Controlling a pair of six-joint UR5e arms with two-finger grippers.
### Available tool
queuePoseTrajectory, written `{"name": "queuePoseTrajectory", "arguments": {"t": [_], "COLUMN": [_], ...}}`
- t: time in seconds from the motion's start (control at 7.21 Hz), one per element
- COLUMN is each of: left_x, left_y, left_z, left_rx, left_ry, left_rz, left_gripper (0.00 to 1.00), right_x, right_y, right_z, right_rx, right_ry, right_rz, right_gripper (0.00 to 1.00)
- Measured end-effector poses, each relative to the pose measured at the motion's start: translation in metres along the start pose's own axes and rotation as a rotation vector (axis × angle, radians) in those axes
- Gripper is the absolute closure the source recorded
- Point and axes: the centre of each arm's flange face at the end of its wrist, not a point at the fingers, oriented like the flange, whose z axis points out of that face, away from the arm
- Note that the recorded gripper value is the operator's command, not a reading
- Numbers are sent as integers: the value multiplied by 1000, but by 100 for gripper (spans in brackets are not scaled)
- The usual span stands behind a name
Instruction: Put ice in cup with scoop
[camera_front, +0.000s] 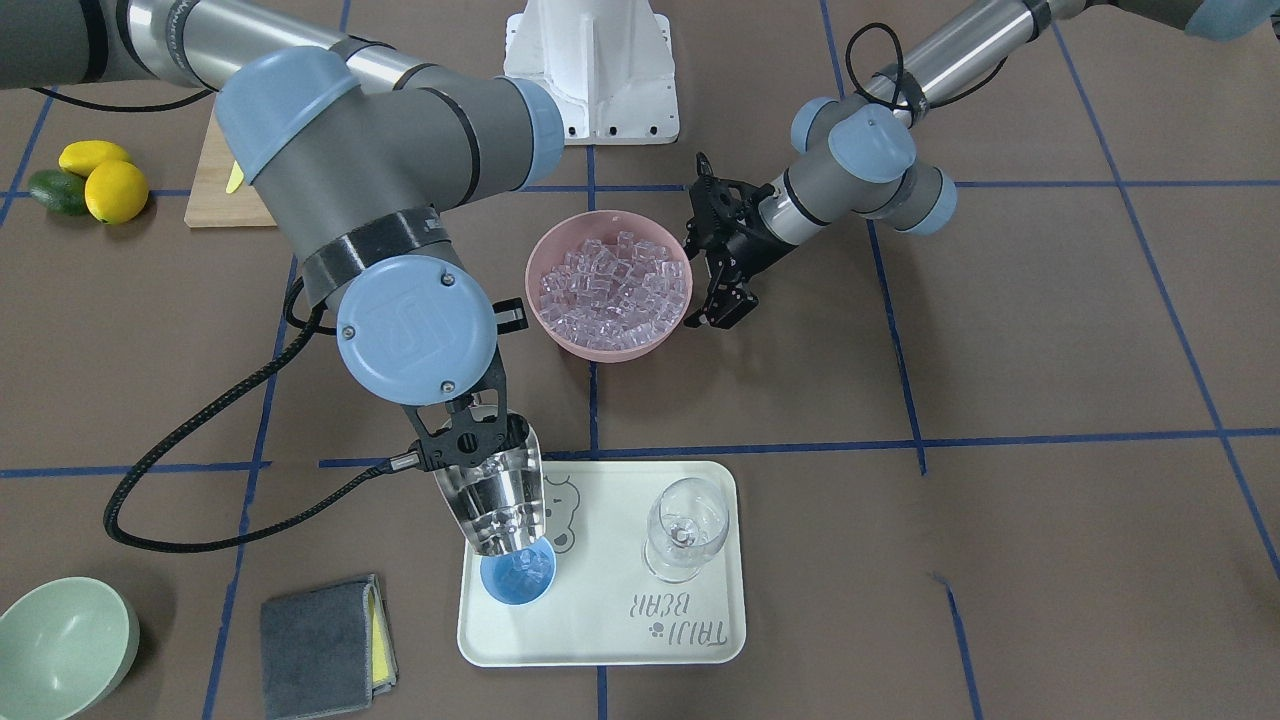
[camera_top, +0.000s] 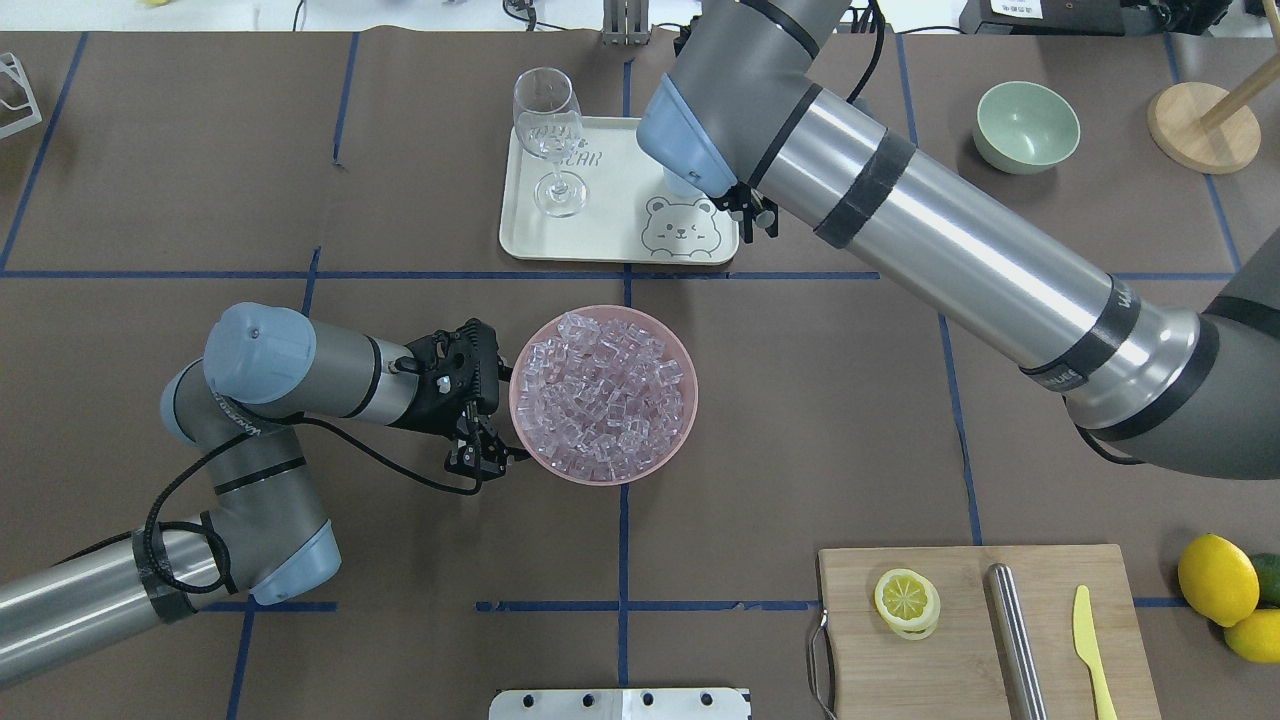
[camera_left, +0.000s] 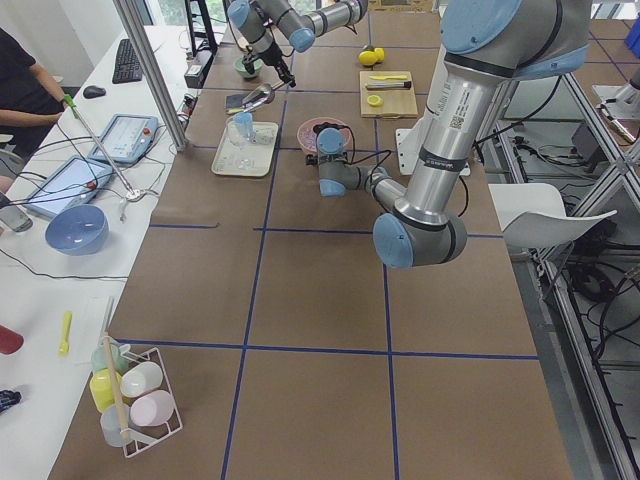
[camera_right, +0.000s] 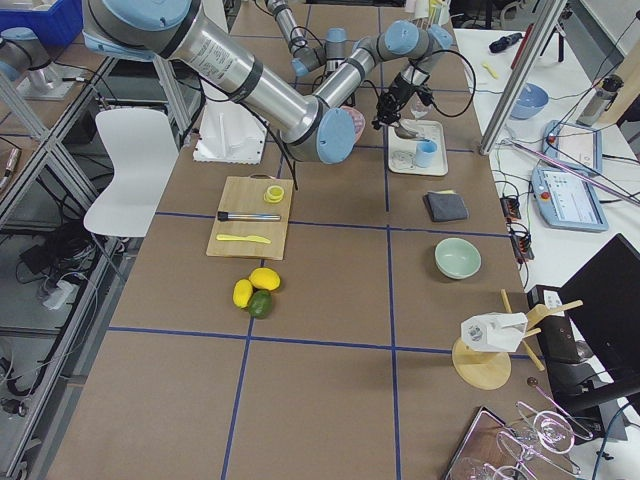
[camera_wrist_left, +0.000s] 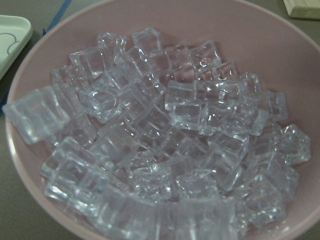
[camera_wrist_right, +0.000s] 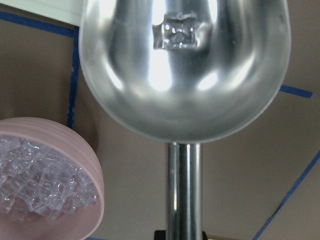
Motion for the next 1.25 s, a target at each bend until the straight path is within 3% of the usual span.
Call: {"name": "queuePoseTrajectory", "arguments": {"t": [0.28,0.83,1.11,1.25], "left_x": [0,0,0,0], "left_y": [0,-1,-1,-2], "left_z": [0,0,0,0], "left_rx": [-1,2,2,2], "left_ry": [0,-1,-1,-1], "left_rz": [0,1,1,1], "left_gripper": [0,0,0,0], "right_x": [-8,-4,-5,1], "right_y": [-11,-15,-7,9], "right_z": [-15,-10,-12,-10], "right_rx": [-27,-76,-65,-33], "right_ry": [2,12,13,11], "right_rz": [8,-11,-30,-56], "right_gripper": [100,100,100,100]}}
